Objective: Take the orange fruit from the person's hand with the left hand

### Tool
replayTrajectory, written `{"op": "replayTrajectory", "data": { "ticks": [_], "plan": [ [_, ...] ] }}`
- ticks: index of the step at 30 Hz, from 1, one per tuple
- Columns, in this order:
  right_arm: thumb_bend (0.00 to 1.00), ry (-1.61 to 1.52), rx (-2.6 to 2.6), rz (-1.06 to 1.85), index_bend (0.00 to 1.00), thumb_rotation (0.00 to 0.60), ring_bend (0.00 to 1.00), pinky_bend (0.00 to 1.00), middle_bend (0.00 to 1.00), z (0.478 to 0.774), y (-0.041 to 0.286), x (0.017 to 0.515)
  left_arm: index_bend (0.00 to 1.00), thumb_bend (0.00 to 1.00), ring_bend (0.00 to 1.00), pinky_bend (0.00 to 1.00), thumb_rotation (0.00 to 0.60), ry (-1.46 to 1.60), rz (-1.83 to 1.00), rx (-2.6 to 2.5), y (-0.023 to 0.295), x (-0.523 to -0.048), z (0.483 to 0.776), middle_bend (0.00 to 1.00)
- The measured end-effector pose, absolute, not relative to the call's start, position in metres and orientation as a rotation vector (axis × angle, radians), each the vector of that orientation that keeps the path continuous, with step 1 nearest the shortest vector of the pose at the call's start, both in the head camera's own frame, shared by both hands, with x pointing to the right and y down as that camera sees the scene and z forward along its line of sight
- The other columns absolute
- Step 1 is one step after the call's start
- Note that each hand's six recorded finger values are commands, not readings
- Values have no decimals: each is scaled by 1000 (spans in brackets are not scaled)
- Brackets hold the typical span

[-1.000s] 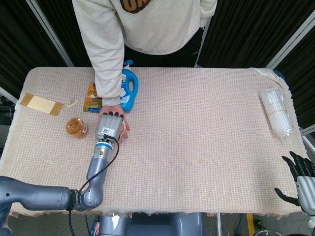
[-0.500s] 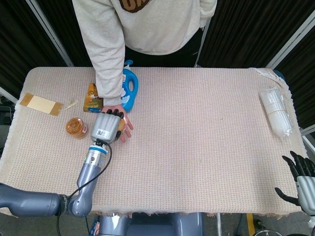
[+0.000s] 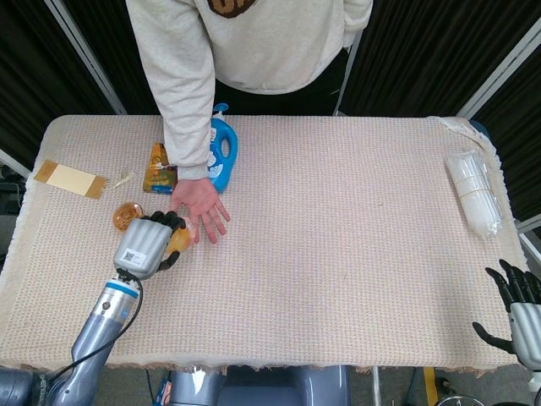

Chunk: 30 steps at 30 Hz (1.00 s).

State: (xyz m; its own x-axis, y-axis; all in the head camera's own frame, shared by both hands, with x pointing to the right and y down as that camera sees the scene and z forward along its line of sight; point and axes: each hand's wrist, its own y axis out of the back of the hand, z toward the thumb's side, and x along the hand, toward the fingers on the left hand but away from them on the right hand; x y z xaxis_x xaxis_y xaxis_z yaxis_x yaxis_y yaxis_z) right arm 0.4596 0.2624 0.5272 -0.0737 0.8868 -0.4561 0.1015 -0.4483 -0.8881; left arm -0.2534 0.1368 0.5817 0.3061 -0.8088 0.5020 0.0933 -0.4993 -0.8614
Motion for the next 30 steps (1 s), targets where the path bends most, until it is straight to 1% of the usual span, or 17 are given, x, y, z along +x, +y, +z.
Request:
{"op": "replayTrajectory", "data": {
  "ticks": [5, 8, 10, 11, 12, 13, 14, 15, 17, 18, 21, 23, 25, 30],
  "plan": [
    [112, -1080, -1568, 1586, 118, 600, 0, 0, 0, 528, 262, 458, 787, 588, 505, 548, 600, 567, -1367, -1775, 176, -286, 601, 564],
    [112, -1080, -1568, 1587, 118, 600, 0, 0, 0, 528, 262, 458, 783, 588, 503, 544, 600, 511, -1399, -1775, 189, -298, 617, 560],
    [112, -1080, -1569, 1588, 119, 600, 0, 0, 0, 529, 262, 458, 767, 589, 479, 527, 600, 479, -1412, -1778, 197, -303, 628, 526],
    [112, -1080, -1569, 1588, 118, 600, 0, 0, 0, 529, 262, 458, 731, 582, 441, 495, 600, 461, -1418, -1781, 201, -304, 634, 466],
    [112, -1080, -1569, 1588, 118, 600, 0, 0, 0, 529, 262, 458, 674, 560, 388, 443, 600, 449, -1421, -1782, 204, -305, 639, 387],
    [112, -1080, -1568, 1588, 118, 600, 0, 0, 0, 528, 262, 458, 645, 548, 360, 417, 600, 437, -1424, -1785, 207, -305, 643, 349],
    [112, -1081, -1568, 1588, 118, 600, 0, 0, 0, 528, 262, 458, 565, 512, 277, 348, 600, 423, -1427, -1787, 211, -305, 649, 257],
    [112, -1082, -1567, 1588, 119, 600, 0, 0, 0, 528, 262, 458, 439, 449, 154, 234, 600, 410, -1431, -1788, 213, -304, 653, 130],
    [112, -1084, -1568, 1589, 119, 600, 0, 0, 0, 528, 262, 459, 276, 372, 18, 96, 600, 374, -1448, -1790, 219, -304, 663, 14],
    [112, -1084, -1568, 1589, 118, 600, 0, 0, 0, 528, 262, 459, 206, 340, 0, 45, 600, 363, -1458, -1795, 220, -304, 666, 0],
    [112, -1085, -1566, 1587, 118, 600, 0, 0, 0, 528, 262, 459, 83, 282, 0, 0, 600, 354, -1490, -1816, 223, -303, 671, 0],
    [112, -1084, -1567, 1586, 118, 600, 0, 0, 0, 528, 262, 459, 55, 262, 0, 0, 600, 380, -1492, -1832, 221, -300, 669, 0],
    [112, -1084, -1566, 1585, 118, 600, 0, 0, 0, 528, 262, 459, 50, 246, 0, 0, 600, 415, -1487, -1838, 217, -299, 663, 0],
    [112, -1082, -1565, 1585, 119, 600, 0, 0, 0, 528, 262, 459, 52, 240, 0, 0, 600, 545, -1460, -1819, 203, -310, 638, 0]
  ]
}}
